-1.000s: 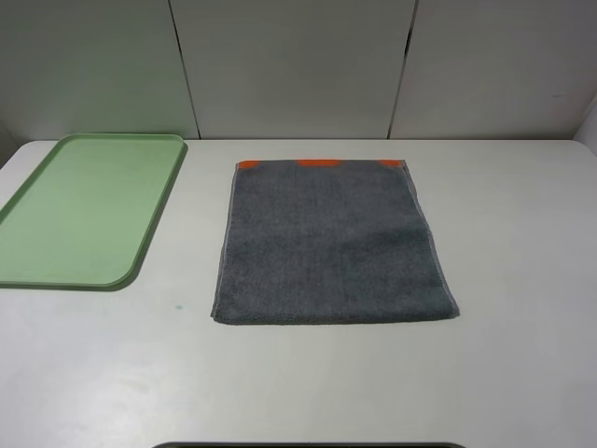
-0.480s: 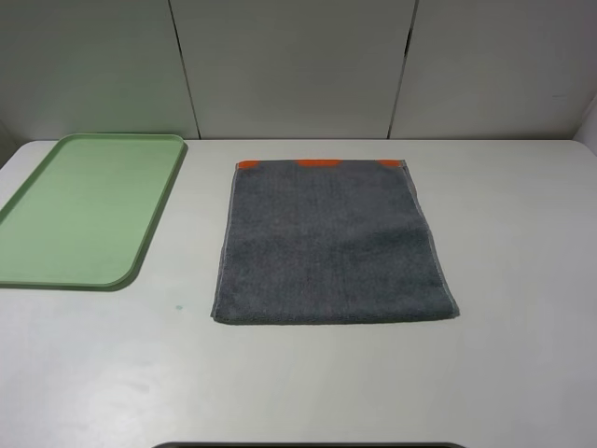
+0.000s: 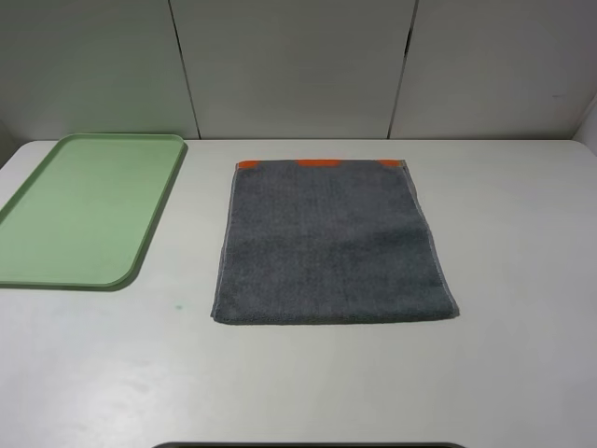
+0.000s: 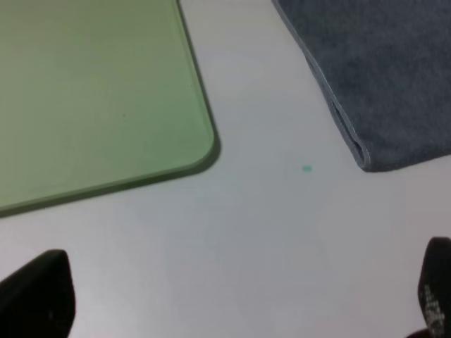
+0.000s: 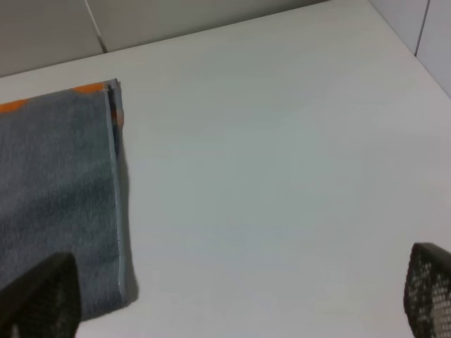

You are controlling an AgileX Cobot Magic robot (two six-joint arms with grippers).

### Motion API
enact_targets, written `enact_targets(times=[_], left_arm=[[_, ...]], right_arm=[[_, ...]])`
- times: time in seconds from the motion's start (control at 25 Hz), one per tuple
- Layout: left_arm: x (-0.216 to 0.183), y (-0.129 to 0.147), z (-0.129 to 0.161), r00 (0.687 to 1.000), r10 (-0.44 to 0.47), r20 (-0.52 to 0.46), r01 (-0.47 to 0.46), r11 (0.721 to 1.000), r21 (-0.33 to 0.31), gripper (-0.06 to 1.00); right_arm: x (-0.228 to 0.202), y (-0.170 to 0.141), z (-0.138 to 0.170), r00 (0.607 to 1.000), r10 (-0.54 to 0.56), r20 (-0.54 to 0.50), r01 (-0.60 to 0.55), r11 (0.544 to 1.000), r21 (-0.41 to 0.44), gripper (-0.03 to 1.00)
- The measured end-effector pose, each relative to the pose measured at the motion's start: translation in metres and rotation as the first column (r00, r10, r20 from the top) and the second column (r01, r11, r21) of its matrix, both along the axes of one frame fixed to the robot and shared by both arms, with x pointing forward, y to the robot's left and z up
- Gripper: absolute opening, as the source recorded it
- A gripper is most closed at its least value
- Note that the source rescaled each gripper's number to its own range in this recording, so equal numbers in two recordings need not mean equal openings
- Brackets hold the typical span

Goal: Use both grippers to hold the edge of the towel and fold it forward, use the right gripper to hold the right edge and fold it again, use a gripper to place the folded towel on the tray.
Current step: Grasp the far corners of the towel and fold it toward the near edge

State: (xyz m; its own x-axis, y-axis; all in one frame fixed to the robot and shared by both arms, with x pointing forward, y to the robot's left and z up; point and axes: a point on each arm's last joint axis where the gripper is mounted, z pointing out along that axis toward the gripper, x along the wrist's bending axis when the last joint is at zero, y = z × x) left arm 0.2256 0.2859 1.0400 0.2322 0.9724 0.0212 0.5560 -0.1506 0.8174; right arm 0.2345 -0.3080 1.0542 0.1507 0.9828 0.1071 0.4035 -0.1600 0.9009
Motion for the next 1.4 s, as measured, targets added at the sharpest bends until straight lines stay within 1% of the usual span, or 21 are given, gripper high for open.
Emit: enact_targets(times=[0.24,0.36,0.44,0.6,0.72,0.88,0.96,1.08,1.2,1.32,1.36,1.4], left_arm=[[0.0,0.0,0.0,1.0,0.0,0.0,0.0,1.0,0.0,0.98],[0.0,0.0,0.0,1.0,-0.001,0.0,0.001,1.0,0.0,0.98],[0.0,0.0,0.0,1.0,-0.015,-0.009,0.015,1.0,0.0,0.98],[0.009,0.001,0.005,0.993,-0.063,-0.098,0.065,0.998,0.01,0.98],[0.019,0.001,0.01,0.982,-0.102,-0.16,0.107,0.994,0.024,0.98],[0.034,0.001,0.017,0.96,-0.145,-0.239,0.164,0.985,0.059,0.98],[0.042,0.0,0.021,0.946,-0.173,-0.273,0.201,0.976,0.08,0.98],[0.054,-0.002,0.025,0.921,-0.216,-0.324,0.269,0.954,0.129,0.98],[0.067,-0.006,0.025,0.89,-0.249,-0.382,0.341,0.92,0.195,0.98],[0.079,-0.01,0.021,0.857,-0.27,-0.439,0.413,0.87,0.271,0.98],[0.083,-0.013,0.019,0.843,-0.283,-0.458,0.443,0.847,0.292,0.98],[0.087,-0.015,0.018,0.835,-0.286,-0.47,0.463,0.828,0.318,0.98]], right_arm=[[0.0,0.003,0.0,1.0,0.02,0.0,-0.02,0.999,0.03,1.0],[0.0,0.006,0.0,0.998,0.057,0.004,-0.058,0.997,0.044,1.0],[-0.001,0.009,0.003,0.996,0.086,0.013,-0.086,0.996,0.037,1.0],[0.004,0.012,0.014,0.991,0.137,-0.006,-0.137,0.99,0.041,1.0],[0.013,0.013,0.024,0.98,0.196,-0.047,-0.194,0.98,0.033,1.0],[0.031,0.016,0.034,0.951,0.278,-0.134,-0.284,0.958,-0.032,1.0],[0.043,0.018,0.038,0.93,0.315,-0.186,-0.331,0.942,-0.056,1.0],[0.059,0.022,0.042,0.895,0.365,-0.257,-0.4,0.911,-0.101,1.0],[0.075,0.025,0.044,0.854,0.403,-0.328,-0.471,0.868,-0.161,1.0],[0.091,0.028,0.042,0.812,0.431,-0.394,-0.535,0.819,-0.207,1.0],[0.096,0.029,0.04,0.796,0.442,-0.413,-0.556,0.803,-0.213,1.0],[0.101,0.03,0.038,0.78,0.452,-0.433,-0.576,0.788,-0.216,1.0]])
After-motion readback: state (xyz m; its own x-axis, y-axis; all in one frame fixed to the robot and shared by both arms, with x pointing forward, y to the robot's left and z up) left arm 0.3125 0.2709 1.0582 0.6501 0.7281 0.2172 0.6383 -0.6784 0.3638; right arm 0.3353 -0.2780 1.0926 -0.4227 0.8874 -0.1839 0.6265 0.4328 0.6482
